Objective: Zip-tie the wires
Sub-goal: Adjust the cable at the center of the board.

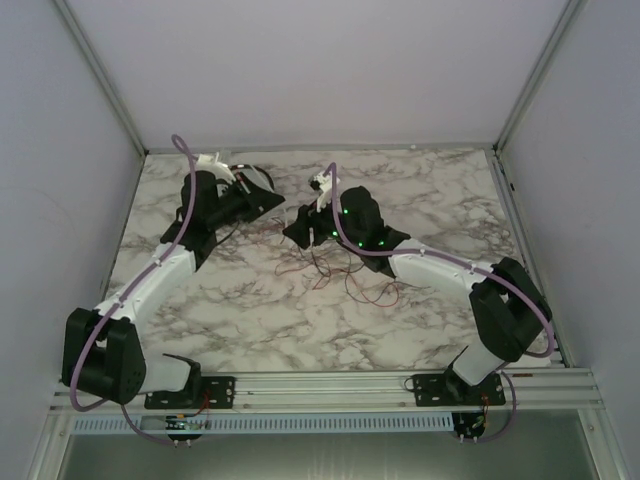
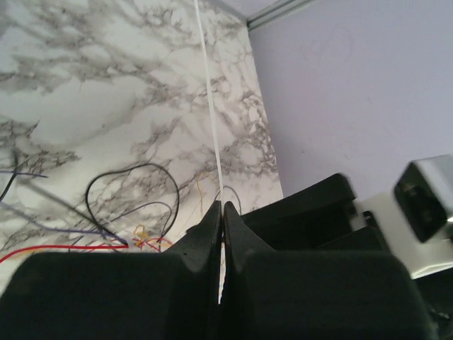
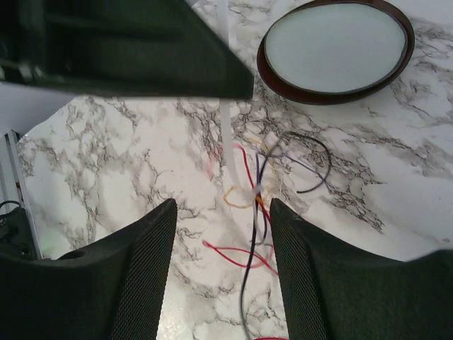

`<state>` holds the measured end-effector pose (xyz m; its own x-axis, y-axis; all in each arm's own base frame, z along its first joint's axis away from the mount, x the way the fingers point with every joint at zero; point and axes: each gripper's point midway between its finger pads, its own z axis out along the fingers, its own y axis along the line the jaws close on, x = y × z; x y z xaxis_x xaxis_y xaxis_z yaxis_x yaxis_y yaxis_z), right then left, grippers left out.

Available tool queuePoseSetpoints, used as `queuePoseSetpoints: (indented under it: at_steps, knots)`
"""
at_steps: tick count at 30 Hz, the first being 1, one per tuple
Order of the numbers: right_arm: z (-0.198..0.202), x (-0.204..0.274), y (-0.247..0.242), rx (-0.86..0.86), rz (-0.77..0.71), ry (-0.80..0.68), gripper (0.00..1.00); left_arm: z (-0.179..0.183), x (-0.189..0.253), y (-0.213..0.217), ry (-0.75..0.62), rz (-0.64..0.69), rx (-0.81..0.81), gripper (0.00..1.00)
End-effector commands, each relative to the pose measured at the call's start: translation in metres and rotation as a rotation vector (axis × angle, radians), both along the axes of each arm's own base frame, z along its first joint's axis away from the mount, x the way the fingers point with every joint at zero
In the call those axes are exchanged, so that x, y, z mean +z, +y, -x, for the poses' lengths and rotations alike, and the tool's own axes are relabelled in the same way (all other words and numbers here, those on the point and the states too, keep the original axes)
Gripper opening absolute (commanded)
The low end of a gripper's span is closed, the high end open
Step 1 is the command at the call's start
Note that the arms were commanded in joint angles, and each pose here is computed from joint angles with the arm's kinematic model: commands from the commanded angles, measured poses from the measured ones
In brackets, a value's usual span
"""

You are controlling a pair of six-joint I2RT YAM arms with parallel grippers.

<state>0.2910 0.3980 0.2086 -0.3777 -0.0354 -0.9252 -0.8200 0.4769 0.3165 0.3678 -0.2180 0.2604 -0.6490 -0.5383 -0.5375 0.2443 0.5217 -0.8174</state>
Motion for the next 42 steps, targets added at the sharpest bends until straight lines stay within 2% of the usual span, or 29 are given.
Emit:
queuePoseSetpoints:
  at_steps: [1,7,20,32,42]
  knots:
    - [-0.01,0.029,0.003,-0.029,-0.057,-0.03,0.56,0.007,0.018,0.002,-0.066,0.039,-0.001,0.0]
    - [-0.019,0.033,0.003,-0.033,-0.066,-0.041,0.53,0.01,0.03,0.001,-0.085,0.048,-0.01,0.0]
    - [-0.011,0.018,0.024,0.068,-0.094,0.001,0.21,0.014,0.046,-0.004,-0.107,0.059,-0.031,0.0]
    - [-0.008,0.002,0.019,0.062,-0.069,0.021,0.07,0.005,0.07,-0.006,-0.154,0.039,-0.032,0.0]
    - [-0.001,-0.022,0.012,0.047,-0.008,0.046,0.03,-0.01,0.078,-0.005,-0.167,0.014,-0.019,0.0]
